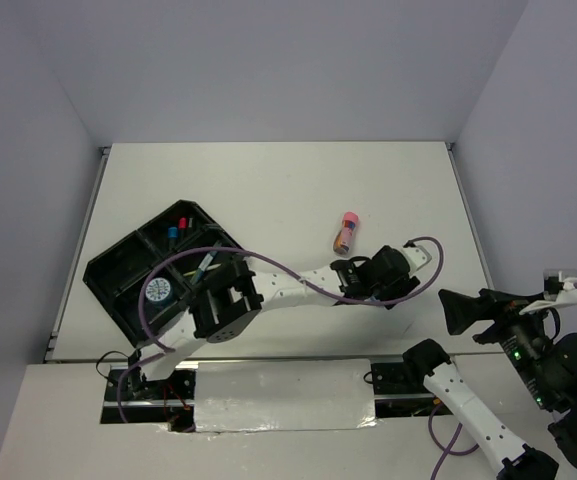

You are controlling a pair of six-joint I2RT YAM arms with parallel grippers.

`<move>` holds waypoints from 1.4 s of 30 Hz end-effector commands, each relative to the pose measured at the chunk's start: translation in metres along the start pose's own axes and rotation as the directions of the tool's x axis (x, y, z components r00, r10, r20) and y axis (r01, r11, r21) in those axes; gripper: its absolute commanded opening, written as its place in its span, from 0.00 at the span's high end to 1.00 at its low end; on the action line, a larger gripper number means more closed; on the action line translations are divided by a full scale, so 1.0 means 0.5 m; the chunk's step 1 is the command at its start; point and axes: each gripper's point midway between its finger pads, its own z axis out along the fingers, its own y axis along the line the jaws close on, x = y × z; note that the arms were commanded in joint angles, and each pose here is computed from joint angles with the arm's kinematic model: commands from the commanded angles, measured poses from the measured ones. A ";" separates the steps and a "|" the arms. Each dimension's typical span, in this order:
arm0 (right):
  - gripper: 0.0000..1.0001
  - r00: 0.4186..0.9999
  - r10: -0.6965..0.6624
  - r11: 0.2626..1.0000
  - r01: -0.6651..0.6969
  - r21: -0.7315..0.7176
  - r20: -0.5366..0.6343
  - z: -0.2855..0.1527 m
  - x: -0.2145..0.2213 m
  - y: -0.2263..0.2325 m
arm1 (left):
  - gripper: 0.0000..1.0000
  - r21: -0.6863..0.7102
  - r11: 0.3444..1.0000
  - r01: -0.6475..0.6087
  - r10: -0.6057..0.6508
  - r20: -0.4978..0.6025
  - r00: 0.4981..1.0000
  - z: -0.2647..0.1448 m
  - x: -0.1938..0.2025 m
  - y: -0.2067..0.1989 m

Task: Sort the stationery into containers
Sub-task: Pick up the stationery from the center of the board, then place the stationery in the storage box.

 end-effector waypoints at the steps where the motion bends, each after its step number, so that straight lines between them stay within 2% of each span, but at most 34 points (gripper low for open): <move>1: 0.00 0.999 -0.003 0.999 0.004 -0.034 0.039 0.008 -0.018 0.016 | 1.00 -0.185 0.978 0.098 -0.064 0.180 0.982 -0.166 -0.169 0.100; 4: 0.00 0.999 -0.004 0.998 0.006 -0.055 0.033 0.016 -0.014 0.024 | 1.00 -0.377 0.893 0.245 -0.191 0.174 0.966 -0.307 -0.139 0.243; 5: 0.00 1.000 -0.006 0.998 0.008 -0.055 0.026 0.022 -0.007 0.024 | 1.00 -0.531 0.801 0.279 -0.229 0.158 0.960 -0.351 -0.079 0.336; 6: 0.00 1.000 -0.008 0.998 0.010 -0.062 0.021 0.024 -0.004 0.027 | 1.00 -0.587 0.712 0.385 -0.332 0.201 0.922 -0.457 -0.059 0.383; 7: 0.00 1.000 -0.006 0.997 0.008 -0.078 0.025 0.027 -0.006 0.034 | 1.00 -0.641 0.633 0.435 -0.387 0.224 0.894 -0.514 -0.022 0.426; 8: 0.00 1.000 -0.009 0.996 0.010 -0.084 0.015 0.033 0.000 0.037 | 1.00 -0.744 0.498 0.445 -0.445 0.221 0.868 -0.573 0.071 0.507; 9: 0.00 1.000 -0.010 0.996 0.011 -0.093 0.013 0.037 0.000 0.041 | 1.00 -0.743 0.380 0.551 -0.512 0.328 0.794 -0.676 0.103 0.532; 10: 0.00 1.000 -0.006 0.994 0.009 -0.110 0.022 0.040 -0.005 0.049 | 1.00 -0.750 0.297 0.592 -0.535 0.383 0.753 -0.728 0.142 0.555; 11: 0.00 1.000 -0.005 0.991 0.007 -0.135 0.015 0.042 -0.003 0.060 | 1.00 -0.756 0.184 0.628 -0.548 0.452 0.704 -0.786 0.187 0.595; 13: 0.00 0.999 0.005 0.986 0.001 -0.168 0.031 0.050 -0.010 0.075 | 1.00 -0.717 0.082 0.692 -0.532 0.556 0.639 -0.886 0.265 0.603; 15: 0.00 0.999 0.018 0.979 -0.010 -0.201 0.039 0.061 -0.011 0.090 | 1.00 -0.702 -0.123 0.702 -0.481 0.661 0.576 -0.996 0.349 0.624; 16: 0.00 0.999 0.022 0.978 -0.013 -0.210 0.039 0.063 -0.010 0.094 | 1.00 -0.703 -0.131 0.699 -0.475 0.664 0.578 -1.007 0.361 0.618; 17: 0.00 1.000 0.023 0.973 -0.017 -0.229 0.020 0.071 0.001 0.102 | 1.00 -0.702 -0.196 0.685 -0.467 0.681 0.564 -1.033 0.387 0.624; 19: 0.00 0.999 0.029 0.968 -0.022 -0.250 0.022 0.077 0.004 0.110 | 1.00 -0.707 -0.246 0.663 -0.453 0.689 0.566 -1.062 0.408 0.624; 20: 0.00 1.000 0.029 0.967 -0.025 -0.254 0.012 0.083 0.013 0.112 | 1.00 -0.710 -0.296 0.639 -0.455 0.693 0.560 -1.075 0.430 0.621; 23: 0.00 0.999 0.036 0.959 -0.031 -0.283 0.015 0.086 0.020 0.120 | 1.00 -0.720 -0.363 0.591 -0.465 0.690 0.555 -1.099 0.454 0.608; 24: 0.00 0.999 0.040 0.957 -0.034 -0.289 0.015 0.088 0.022 0.122 | 1.00 -0.685 -0.412 0.601 -0.443 0.727 0.525 -1.103 0.458 0.606; 26: 0.00 0.999 0.044 0.947 -0.036 -0.319 0.018 0.085 0.026 0.131 | 1.00 -0.672 -0.454 0.585 -0.424 0.741 0.521 -1.113 0.468 0.604; 33: 0.00 0.999 0.048 0.927 -0.035 -0.374 0.024 0.079 0.036 0.145 | 1.00 -0.681 -0.497 0.538 -0.485 0.732 0.478 -1.041 0.521 0.614; 37: 0.00 0.999 0.028 0.926 -0.019 -0.378 0.018 0.079 0.045 0.143 | 1.00 -0.688 -0.524 0.501 -0.492 0.725 0.482 -1.016 0.558 0.616; 42: 0.00 1.000 0.015 0.922 -0.012 -0.386 0.004 0.080 0.054 0.145 | 1.00 -0.685 -0.526 0.504 -0.477 0.728 0.492 -1.003 0.565 0.628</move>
